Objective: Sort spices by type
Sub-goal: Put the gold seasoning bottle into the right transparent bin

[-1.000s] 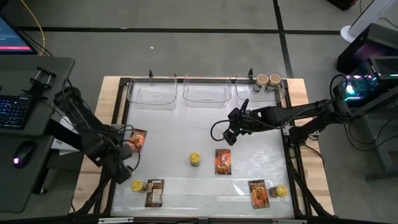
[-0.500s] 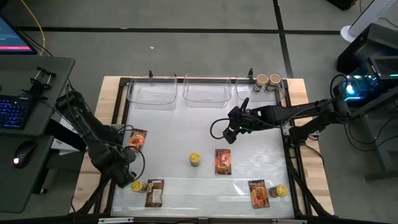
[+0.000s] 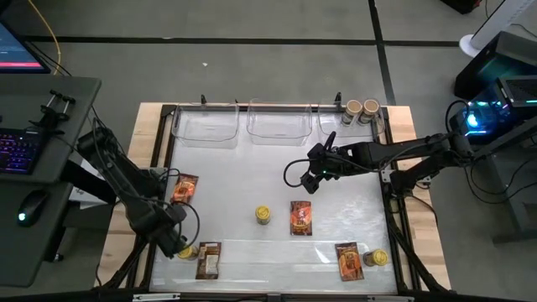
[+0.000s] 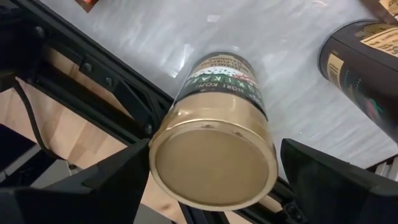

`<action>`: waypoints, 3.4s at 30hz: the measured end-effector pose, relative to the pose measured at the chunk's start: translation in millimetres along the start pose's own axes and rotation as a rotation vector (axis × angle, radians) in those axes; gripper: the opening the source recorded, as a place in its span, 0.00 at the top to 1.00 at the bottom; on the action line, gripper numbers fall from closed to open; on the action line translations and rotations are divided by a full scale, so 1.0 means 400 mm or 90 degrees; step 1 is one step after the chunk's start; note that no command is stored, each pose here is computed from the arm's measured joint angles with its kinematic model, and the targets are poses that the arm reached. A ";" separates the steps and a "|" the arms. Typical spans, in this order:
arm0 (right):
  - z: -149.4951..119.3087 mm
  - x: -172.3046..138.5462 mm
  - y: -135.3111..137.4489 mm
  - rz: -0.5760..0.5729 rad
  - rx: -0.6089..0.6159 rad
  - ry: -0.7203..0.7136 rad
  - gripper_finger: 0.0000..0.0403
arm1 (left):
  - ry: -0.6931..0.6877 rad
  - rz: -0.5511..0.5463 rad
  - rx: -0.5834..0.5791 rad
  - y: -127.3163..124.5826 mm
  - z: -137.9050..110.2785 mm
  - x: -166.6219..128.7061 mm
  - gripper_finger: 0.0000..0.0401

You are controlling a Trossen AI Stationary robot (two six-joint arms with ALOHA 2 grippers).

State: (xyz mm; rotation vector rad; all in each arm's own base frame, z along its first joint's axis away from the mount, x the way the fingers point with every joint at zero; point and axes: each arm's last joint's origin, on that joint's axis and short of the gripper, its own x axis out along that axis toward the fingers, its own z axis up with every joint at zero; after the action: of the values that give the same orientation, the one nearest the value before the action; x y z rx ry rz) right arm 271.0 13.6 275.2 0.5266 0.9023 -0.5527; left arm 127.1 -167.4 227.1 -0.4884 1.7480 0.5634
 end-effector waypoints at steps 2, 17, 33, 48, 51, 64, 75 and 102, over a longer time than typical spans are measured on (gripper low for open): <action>0.000 0.000 0.000 0.000 0.000 0.000 0.05 | 0.000 0.003 0.000 -0.002 0.001 0.002 0.17; 0.003 -0.003 0.002 0.009 0.003 -0.008 0.05 | -0.013 0.047 0.025 0.076 0.003 -0.043 0.41; 0.086 -0.223 -0.013 0.223 0.131 -0.353 0.05 | -0.426 -0.128 0.126 0.200 0.266 -0.273 0.41; 0.126 -0.309 -0.065 0.020 0.210 -0.624 0.05 | -0.734 -0.065 0.236 0.118 0.766 -0.386 0.41; 0.140 -0.308 -0.079 -0.005 0.208 -0.639 0.05 | -0.733 -0.050 0.228 0.107 0.849 -0.384 0.41; 0.153 -0.301 -0.107 -0.003 0.043 -0.590 0.05 | -0.648 -0.092 0.269 0.047 0.987 -0.345 0.41; 0.005 -0.232 -0.134 -0.027 0.091 -0.211 0.10 | -0.651 -0.068 0.337 -0.001 0.961 -0.345 0.41; -0.201 0.034 -0.126 0.018 0.287 -0.118 0.99 | -0.533 -0.082 0.394 -0.115 1.005 -0.176 0.38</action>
State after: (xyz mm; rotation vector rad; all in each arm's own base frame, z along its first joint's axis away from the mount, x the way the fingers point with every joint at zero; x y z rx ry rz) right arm 198.9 24.2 212.5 0.8780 0.5916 -0.7717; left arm 480.4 41.3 206.6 0.0862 0.9876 0.0745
